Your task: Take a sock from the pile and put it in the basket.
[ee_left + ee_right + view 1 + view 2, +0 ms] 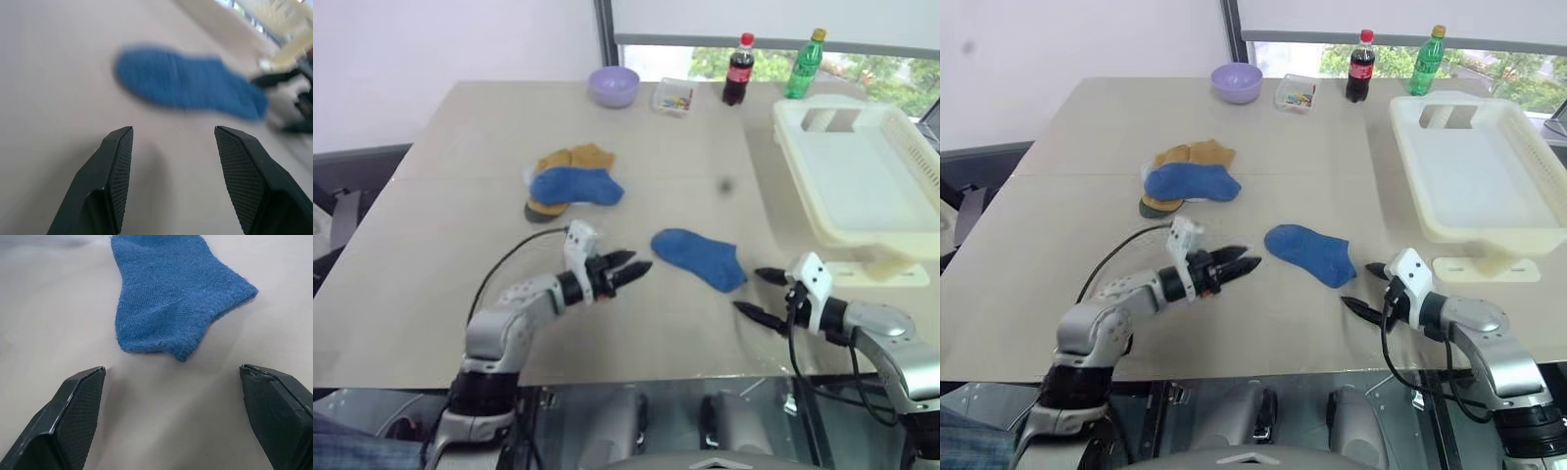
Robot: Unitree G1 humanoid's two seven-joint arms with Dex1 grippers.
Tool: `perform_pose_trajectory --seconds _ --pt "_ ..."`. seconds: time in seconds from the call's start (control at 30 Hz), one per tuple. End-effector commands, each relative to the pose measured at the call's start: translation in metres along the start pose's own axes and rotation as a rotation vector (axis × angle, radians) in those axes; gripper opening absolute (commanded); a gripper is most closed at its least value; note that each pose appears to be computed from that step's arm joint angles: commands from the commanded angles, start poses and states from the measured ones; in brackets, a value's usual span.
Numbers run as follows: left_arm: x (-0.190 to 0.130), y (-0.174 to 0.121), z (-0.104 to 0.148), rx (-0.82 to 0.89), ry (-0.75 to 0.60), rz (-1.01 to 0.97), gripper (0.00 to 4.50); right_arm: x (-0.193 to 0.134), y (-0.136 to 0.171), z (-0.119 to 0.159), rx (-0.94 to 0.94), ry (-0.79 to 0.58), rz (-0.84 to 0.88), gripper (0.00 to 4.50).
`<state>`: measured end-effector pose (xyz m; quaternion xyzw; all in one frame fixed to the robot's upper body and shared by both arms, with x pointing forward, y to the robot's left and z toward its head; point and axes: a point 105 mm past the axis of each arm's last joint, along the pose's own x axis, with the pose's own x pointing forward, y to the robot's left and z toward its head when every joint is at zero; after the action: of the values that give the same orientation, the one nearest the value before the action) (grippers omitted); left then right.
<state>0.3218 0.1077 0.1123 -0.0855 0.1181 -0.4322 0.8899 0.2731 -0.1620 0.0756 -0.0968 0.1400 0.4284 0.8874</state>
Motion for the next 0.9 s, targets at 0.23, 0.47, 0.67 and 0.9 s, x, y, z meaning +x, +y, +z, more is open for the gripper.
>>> perform_pose_trajectory --seconds 0.23,0.47,0.67,0.9 --pt "0.065 0.011 0.011 0.342 0.084 -0.195 2.83 0.002 0.009 -0.001 0.009 0.036 0.058 4.5" --pt "0.081 0.013 0.001 0.261 0.183 -0.296 2.83 0.003 0.014 -0.006 0.012 0.053 0.037 4.5" --pt "0.037 -0.01 -0.019 0.202 0.301 -0.471 2.83 0.0 0.009 -0.006 0.022 0.038 -0.011 4.5" --pt "-0.013 -0.022 -0.033 0.164 0.351 -0.436 2.83 -0.006 0.011 -0.008 0.023 0.049 0.024 4.5"
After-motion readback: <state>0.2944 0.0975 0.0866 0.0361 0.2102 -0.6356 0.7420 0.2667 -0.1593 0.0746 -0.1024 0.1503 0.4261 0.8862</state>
